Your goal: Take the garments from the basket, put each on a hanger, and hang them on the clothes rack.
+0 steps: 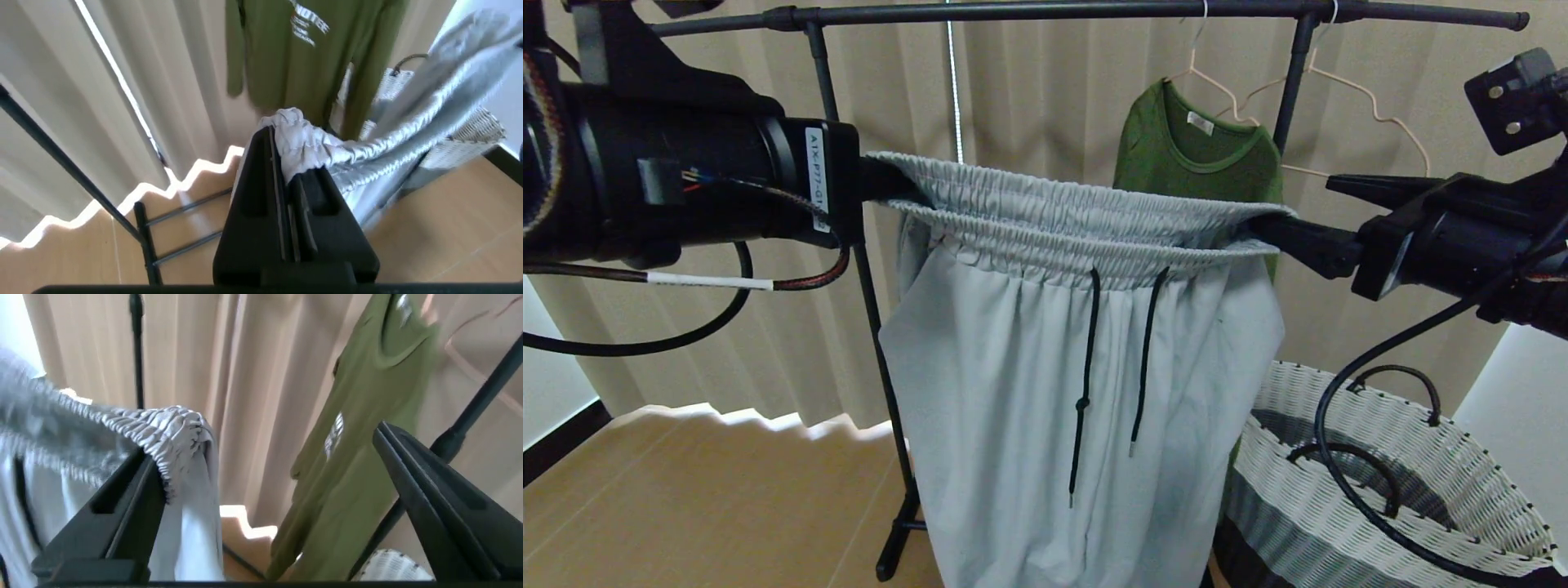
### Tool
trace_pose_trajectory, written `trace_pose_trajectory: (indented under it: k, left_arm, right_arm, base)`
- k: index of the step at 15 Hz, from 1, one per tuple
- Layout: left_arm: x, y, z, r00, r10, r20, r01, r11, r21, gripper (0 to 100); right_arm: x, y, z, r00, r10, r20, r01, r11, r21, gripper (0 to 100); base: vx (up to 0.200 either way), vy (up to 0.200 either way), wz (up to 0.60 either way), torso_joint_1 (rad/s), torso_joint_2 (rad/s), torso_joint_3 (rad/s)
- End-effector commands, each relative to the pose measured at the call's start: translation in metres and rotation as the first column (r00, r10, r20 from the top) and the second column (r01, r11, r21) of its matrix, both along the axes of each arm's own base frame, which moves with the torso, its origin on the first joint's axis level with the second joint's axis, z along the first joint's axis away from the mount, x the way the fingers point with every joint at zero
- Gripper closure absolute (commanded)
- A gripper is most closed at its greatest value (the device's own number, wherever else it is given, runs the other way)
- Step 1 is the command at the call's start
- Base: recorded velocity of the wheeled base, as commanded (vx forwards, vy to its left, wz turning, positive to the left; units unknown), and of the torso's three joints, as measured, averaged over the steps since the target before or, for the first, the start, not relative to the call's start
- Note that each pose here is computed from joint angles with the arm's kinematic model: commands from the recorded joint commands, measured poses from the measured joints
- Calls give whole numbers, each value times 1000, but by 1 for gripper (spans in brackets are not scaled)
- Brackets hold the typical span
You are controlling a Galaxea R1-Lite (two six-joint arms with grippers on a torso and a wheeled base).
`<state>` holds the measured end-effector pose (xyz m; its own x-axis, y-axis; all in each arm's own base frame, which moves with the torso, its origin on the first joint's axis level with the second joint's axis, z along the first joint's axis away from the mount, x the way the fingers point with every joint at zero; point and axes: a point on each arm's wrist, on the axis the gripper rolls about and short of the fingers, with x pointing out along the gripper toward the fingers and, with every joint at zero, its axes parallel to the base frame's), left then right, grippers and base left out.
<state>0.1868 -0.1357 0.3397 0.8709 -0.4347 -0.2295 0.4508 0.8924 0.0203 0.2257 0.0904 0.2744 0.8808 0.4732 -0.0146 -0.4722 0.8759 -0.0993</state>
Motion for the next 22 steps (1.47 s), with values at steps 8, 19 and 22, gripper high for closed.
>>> trace_pose_trajectory:
  k: [8,19,22]
  left_arm:
    - [23,-12,-17,982,185,44,-187,982,25,100]
    - [49,-21,-23,960,259,101,-264,964,32,100]
    - [51,-20,-24,959,264,106,-268,963,26,100]
  right_arm:
    - [-33,4,-4,996,82,-33,-80,994,77,0]
    - [-73,-7,-7,969,248,-11,-246,963,114,0]
    - [-75,-8,-10,970,242,-18,-239,965,105,0]
  base:
    - [0,0,0,0,0,0]
    - [0,0,0,0,0,0]
    - [0,0,0,0,0,0]
